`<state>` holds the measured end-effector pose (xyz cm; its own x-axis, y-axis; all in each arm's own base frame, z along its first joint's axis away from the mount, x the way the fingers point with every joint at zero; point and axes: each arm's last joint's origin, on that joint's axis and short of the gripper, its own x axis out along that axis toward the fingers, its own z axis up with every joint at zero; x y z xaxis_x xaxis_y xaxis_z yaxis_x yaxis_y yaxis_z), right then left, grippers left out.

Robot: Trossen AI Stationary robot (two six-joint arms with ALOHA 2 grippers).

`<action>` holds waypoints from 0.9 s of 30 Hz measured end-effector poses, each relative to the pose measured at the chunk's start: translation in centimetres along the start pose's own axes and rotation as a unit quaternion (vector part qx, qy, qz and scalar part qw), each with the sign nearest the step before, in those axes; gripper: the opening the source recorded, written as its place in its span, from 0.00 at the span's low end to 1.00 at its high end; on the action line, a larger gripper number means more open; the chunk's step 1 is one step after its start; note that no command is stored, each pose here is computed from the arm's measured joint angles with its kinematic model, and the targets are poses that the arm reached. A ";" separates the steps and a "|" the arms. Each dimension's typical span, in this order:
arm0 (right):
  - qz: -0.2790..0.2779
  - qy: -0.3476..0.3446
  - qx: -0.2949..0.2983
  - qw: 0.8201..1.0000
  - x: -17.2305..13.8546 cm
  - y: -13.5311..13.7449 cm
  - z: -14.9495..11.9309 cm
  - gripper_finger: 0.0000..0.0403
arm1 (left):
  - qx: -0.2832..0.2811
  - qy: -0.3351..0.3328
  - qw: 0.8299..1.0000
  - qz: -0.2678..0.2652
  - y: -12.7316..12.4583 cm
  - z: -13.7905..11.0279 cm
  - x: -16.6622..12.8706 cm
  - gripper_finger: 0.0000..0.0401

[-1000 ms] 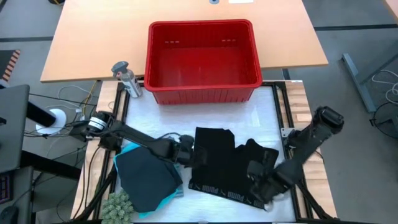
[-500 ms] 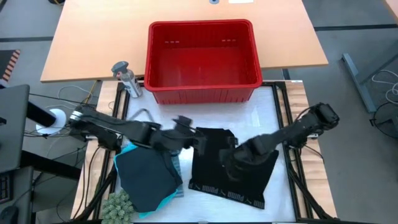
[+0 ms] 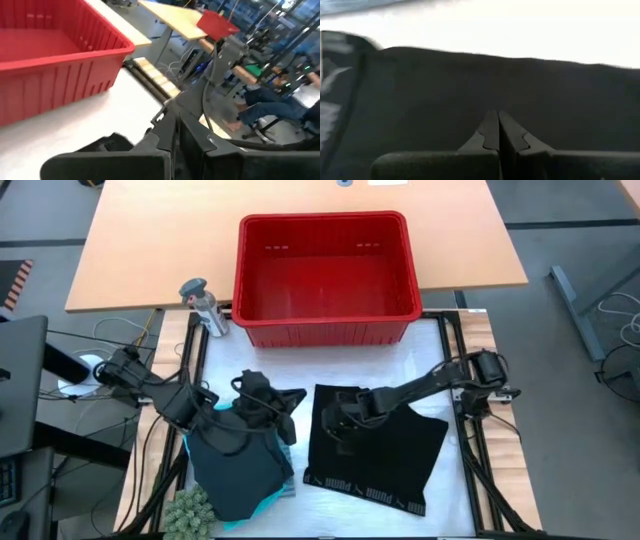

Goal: Fold Laundry from Bin
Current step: Fold the black boxer from the red organizer bin

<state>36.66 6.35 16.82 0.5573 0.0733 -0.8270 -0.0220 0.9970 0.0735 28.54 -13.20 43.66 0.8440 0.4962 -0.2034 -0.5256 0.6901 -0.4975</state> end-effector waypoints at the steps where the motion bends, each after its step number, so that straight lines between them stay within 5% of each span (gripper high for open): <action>1: -0.003 -0.002 -0.002 1.000 0.3 -0.5 0.3 0.04 | 0.002 0.004 1.000 0.003 0.1 -0.1 0.0 0.02; 9: -0.010 0.036 0.035 0.999 3.0 -4.7 0.0 0.04 | -0.003 0.023 1.000 0.021 0.7 -1.4 0.1 0.00; 15: -0.070 0.059 0.099 0.991 2.9 -9.2 -0.5 0.04 | 0.006 0.029 0.999 0.027 1.0 -1.5 0.1 0.00; 23: -0.207 0.111 0.322 0.917 -0.5 -16.9 -2.9 0.04 | 0.032 0.038 0.998 0.040 1.4 -1.8 0.0 0.00; 27: -0.224 0.099 0.370 0.896 -3.3 -18.6 -3.2 0.04 | 0.066 0.049 0.995 0.052 1.8 -2.0 0.0 0.00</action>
<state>32.59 -12.32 16.41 0.2126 -0.2547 -0.9434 0.7645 0.6446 -0.0017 27.78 -13.02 41.07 0.7878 0.5182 -0.3330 -0.6139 0.7043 -0.3564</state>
